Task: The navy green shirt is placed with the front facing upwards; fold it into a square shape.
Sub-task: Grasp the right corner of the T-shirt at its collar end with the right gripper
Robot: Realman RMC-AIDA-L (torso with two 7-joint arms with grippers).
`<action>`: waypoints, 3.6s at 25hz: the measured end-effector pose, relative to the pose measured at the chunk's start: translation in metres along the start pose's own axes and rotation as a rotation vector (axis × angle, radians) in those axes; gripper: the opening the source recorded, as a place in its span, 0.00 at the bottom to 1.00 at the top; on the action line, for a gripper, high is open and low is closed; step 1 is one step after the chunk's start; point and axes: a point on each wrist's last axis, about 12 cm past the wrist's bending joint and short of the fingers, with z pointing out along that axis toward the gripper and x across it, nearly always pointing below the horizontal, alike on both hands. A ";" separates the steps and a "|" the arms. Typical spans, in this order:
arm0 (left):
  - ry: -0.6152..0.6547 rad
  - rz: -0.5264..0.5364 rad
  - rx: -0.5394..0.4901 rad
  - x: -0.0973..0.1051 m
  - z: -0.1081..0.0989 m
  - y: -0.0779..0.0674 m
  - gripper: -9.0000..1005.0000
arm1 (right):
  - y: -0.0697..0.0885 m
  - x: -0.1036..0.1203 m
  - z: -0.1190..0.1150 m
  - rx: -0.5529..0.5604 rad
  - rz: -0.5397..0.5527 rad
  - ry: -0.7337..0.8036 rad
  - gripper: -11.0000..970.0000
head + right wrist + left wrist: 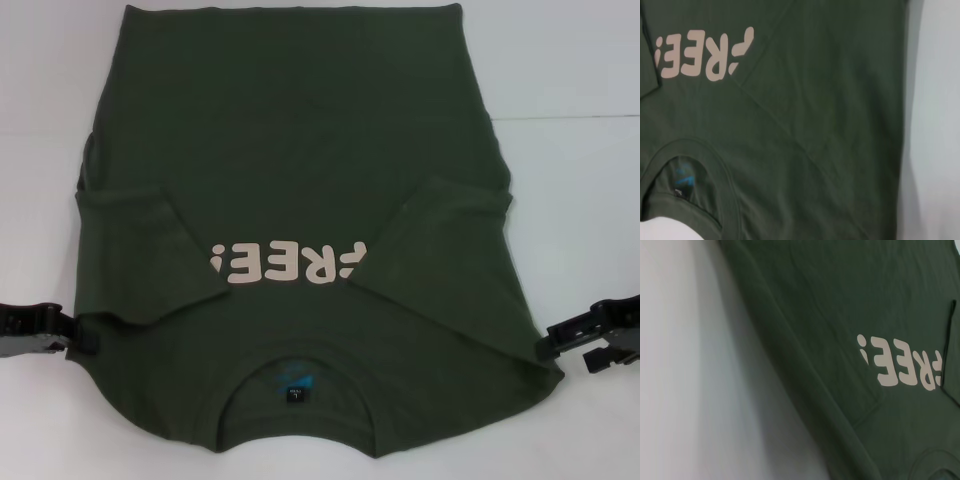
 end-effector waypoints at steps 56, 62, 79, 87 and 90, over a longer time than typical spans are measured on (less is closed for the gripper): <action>-0.015 0.007 0.015 -0.001 0.004 -0.002 0.07 | 0.005 0.006 0.038 -0.115 0.028 -0.064 0.87; -0.021 0.008 0.021 -0.002 0.004 -0.003 0.07 | 0.004 0.007 0.040 -0.108 0.032 -0.058 0.83; -0.024 0.011 0.023 -0.002 0.004 -0.003 0.08 | 0.002 0.006 0.035 -0.094 0.032 -0.048 0.31; -0.032 0.012 0.030 -0.004 0.003 -0.005 0.08 | 0.003 0.007 0.035 -0.094 0.013 -0.029 0.11; -0.033 0.012 0.030 -0.003 0.003 -0.004 0.08 | 0.002 0.008 0.033 -0.098 0.007 -0.036 0.09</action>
